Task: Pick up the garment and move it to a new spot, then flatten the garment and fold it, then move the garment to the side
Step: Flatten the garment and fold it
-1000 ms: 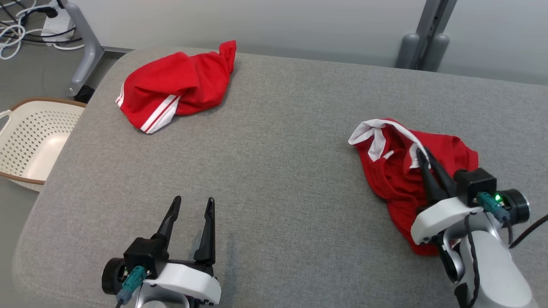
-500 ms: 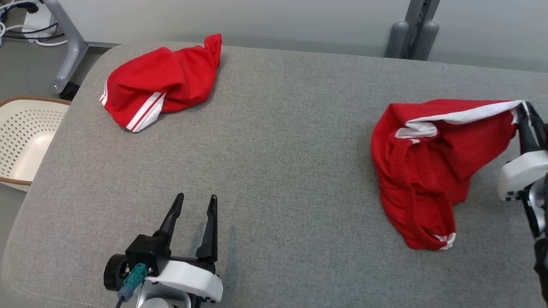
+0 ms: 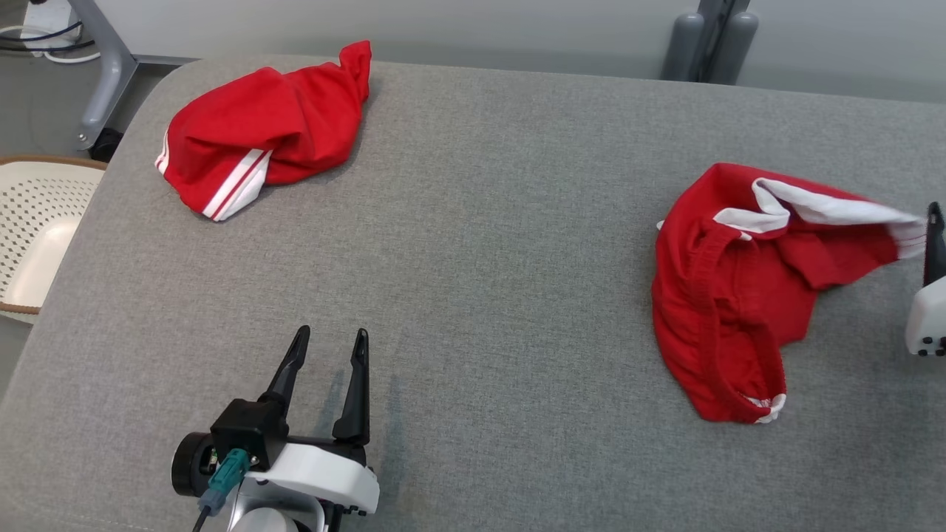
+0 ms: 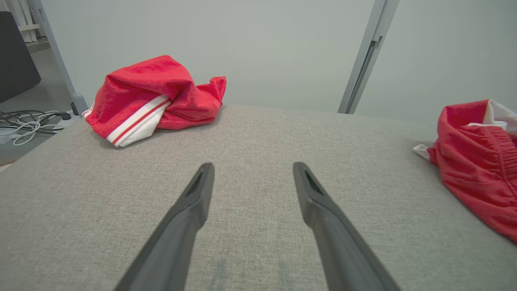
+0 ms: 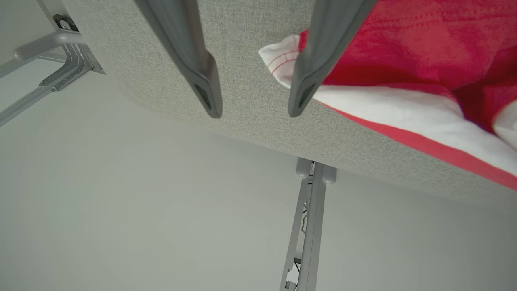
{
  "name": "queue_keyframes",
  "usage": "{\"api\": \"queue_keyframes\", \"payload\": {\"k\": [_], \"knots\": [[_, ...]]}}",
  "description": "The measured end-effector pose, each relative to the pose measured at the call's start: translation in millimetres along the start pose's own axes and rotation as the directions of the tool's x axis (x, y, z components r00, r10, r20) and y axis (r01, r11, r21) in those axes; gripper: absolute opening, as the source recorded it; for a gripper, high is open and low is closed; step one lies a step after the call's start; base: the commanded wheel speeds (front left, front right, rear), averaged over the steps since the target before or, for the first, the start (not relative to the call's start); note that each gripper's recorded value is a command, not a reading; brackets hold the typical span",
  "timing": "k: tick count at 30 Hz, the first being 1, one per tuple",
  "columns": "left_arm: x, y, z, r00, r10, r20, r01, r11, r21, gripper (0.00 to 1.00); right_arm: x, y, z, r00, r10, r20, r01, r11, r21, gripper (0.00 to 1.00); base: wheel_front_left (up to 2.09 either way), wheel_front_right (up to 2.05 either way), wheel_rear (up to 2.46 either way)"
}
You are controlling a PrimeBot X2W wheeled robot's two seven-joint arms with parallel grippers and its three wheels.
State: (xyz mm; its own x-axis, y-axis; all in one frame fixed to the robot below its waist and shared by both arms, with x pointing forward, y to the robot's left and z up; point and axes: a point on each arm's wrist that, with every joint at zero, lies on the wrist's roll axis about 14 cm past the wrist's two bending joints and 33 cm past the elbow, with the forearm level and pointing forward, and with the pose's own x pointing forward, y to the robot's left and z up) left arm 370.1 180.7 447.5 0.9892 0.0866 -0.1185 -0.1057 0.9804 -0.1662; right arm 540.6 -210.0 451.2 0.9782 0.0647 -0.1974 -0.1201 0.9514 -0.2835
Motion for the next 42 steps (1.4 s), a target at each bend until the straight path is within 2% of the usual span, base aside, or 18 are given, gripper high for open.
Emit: {"api": "queue_keyframes", "payload": {"k": [6,9,14,20,25,31,32,33,34,36,42], "knots": [[3.1,-8.3,2.2,1.0,-0.028,0.008,0.028,1.0,0.001,1.0,-10.9,0.6,4.3,1.0,-0.014,0.026,0.014,0.999,0.034,1.0,0.0,0.0,0.0],[4.3,-12.9,3.7,0.999,-0.043,0.013,0.043,0.999,0.001,1.0,-17.0,14.4,18.6,0.997,-0.006,0.081,-0.002,0.995,0.102,1.0,0.0,0.0,0.0],[3.3,-18.2,6.4,0.998,-0.062,0.021,0.062,0.998,0.004,1.0,-37.0,68.5,20.8,0.987,0.108,0.115,-0.128,0.976,0.177,1.0,0.0,0.0,0.0],[-0.3,-17.1,11.0,0.997,-0.063,0.035,0.063,0.998,0.009,1.0,-63.5,128.5,16.6,0.959,0.255,0.128,-0.279,0.929,0.244,1.0,0.0,0.0,0.0],[-3.5,-12.4,14.3,0.998,-0.049,0.045,0.049,0.999,0.01,1.0,-77.6,154.7,11.1,0.939,0.322,0.119,-0.343,0.893,0.29,1.0,0.0,0.0,0.0],[-5.1,-8.6,13.6,0.998,-0.04,0.043,0.039,0.999,0.012,1.0,-77.1,167.4,-8.7,0.925,0.378,0.03,-0.371,0.886,0.28,1.0,0.0,0.0,0.0],[-5.4,-7.9,13.4,0.998,-0.037,0.042,0.037,0.999,0.012,1.0,-76.1,172.8,-7.4,0.919,0.394,0.027,-0.386,0.882,0.271,0.71,0.0,0.0,0.0],[-5.8,-7.2,13.3,0.999,-0.035,0.042,0.035,0.999,0.012,1.0,-75.2,178.4,-5.1,0.913,0.407,0.03,-0.4,0.877,0.266,0.71,0.0,0.0,0.0],[-6.3,-6.0,13.4,0.999,-0.032,0.042,0.031,0.999,0.012,1.0,-74.7,184.3,-2.5,0.906,0.422,0.034,-0.415,0.871,0.263,0.35,0.0,0.0,0.0],[-7.2,-3.8,13.9,0.999,-0.026,0.043,0.025,1.0,0.013,1.0,-74.1,195.9,6.7,0.893,0.445,0.058,-0.444,0.856,0.264,0.0,0.0,0.0,0.0],[-10.0,-1.4,16.6,0.998,-0.018,0.052,0.018,1.0,0.012,1.0,-76.2,215.7,36.8,0.865,0.479,0.148,-0.501,0.825,0.262,0.0,0.0,0.0,0.0]]}}
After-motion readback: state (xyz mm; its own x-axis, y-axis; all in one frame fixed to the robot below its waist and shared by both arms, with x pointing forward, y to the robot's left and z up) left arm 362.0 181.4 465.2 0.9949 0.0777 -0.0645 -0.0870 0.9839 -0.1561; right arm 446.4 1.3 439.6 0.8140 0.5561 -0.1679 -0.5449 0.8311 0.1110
